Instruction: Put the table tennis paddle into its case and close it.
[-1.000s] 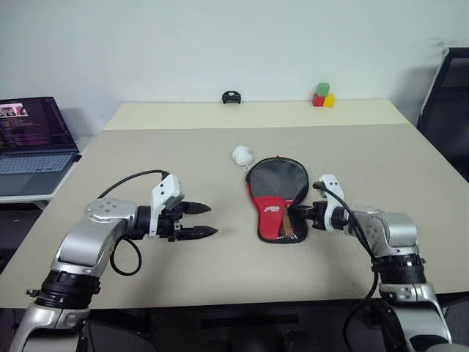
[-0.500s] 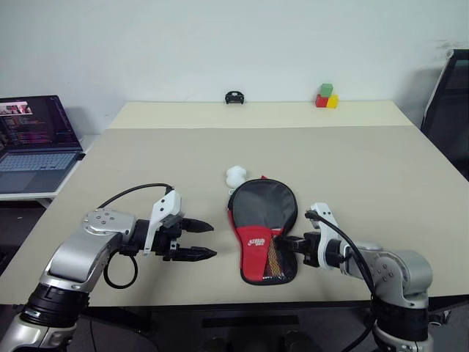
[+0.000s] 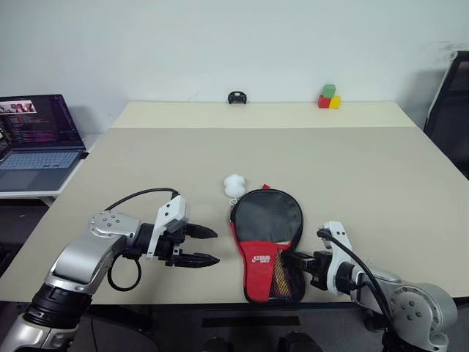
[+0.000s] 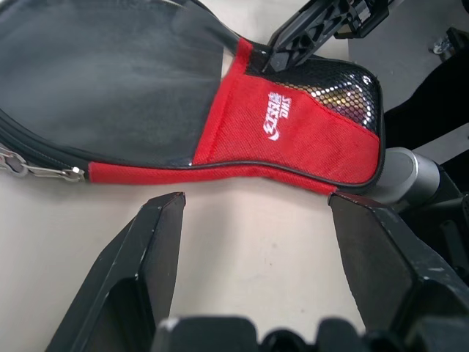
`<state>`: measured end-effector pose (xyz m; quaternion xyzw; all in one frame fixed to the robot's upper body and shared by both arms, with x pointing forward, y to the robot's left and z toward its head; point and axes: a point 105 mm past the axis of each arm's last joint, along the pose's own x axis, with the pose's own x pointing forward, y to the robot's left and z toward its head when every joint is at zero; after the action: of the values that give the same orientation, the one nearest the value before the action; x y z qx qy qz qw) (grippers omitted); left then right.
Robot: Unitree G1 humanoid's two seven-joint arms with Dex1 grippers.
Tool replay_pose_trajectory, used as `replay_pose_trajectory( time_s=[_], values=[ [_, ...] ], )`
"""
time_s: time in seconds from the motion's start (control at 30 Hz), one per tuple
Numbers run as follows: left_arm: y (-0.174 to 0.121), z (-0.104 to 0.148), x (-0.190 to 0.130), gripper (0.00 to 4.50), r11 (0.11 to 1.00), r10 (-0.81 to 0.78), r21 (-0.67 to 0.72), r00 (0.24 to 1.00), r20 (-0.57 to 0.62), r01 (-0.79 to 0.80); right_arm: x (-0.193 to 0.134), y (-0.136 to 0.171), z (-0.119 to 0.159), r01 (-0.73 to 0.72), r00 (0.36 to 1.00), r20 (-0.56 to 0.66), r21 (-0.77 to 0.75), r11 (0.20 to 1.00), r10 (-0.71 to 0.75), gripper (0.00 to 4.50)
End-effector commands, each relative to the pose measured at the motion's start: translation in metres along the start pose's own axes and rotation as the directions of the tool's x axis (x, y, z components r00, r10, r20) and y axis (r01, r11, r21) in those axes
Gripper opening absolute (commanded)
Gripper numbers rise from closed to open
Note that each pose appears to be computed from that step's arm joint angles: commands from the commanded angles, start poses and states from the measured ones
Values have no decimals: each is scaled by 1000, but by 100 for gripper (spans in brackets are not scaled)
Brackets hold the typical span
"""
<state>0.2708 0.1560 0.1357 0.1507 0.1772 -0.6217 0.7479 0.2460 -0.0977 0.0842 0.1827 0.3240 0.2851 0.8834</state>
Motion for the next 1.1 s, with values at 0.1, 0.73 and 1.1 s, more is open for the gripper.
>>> replay_pose_trajectory(
  time_s=[0.1, 0.73, 1.1],
  values=[
    [0, 7, -3, 341, 999, -2, 39, 1000, -3, 2, -1, 12, -3, -48, 999, -11, -9, 999, 48, 2],
    [-3, 0, -7, 341, 998, 49, 34, 999, 2, -49, -31, -3, 31, 32, 991, 137, -144, 989, -13, 370],
    [8, 2, -14, 341, 977, 210, 10, 976, 59, -211, -42, 15, 81, -90, 953, 228, -414, 906, 199, 446]
  ],
)
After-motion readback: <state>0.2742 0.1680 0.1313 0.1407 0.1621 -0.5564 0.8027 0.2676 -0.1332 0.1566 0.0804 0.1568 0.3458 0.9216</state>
